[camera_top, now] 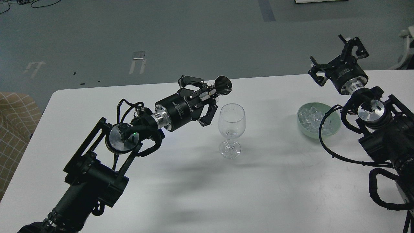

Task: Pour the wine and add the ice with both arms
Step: 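Tilt the jigger with the left gripper to pour into the glass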

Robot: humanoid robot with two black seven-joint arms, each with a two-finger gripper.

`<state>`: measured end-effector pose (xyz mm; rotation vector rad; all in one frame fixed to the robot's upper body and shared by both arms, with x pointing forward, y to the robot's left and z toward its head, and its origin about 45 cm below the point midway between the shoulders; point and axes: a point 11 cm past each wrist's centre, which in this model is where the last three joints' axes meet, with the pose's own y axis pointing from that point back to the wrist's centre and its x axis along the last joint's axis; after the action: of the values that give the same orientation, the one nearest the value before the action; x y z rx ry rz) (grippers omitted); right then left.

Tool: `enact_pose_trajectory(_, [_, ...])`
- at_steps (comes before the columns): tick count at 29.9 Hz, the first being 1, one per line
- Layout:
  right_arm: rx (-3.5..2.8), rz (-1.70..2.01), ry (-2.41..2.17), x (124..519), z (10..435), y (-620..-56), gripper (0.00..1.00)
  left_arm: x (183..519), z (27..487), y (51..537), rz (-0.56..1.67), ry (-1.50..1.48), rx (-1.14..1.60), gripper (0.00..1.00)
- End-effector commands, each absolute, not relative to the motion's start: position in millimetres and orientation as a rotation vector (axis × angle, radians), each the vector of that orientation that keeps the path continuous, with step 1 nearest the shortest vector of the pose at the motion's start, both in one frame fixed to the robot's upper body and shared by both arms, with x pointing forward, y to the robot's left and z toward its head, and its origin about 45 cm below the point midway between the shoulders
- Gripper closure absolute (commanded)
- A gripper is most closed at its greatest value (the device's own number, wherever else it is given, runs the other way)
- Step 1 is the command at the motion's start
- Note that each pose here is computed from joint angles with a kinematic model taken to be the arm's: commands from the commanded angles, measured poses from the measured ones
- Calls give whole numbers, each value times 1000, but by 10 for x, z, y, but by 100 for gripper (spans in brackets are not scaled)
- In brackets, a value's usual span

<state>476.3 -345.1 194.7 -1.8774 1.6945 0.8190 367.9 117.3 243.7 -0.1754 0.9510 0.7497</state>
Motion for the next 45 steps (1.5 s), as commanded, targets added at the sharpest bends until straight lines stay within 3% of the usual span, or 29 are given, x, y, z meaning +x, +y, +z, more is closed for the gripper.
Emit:
enact_pose_trajectory(1, [-1879, 819, 1695, 4763, 1945, -3450, 0, 3708, 2475, 1219, 758, 928, -169, 99])
enact_pose_trajectory(29, [-1878, 812, 1680, 4791, 1997, -3420, 0, 3791, 2837, 1210, 756, 748, -138, 99])
enact_pose_trajectory(45, [-1879, 814, 1687, 4776, 1974, -3440, 0, 3704, 2755, 1128, 746, 671, -62, 99])
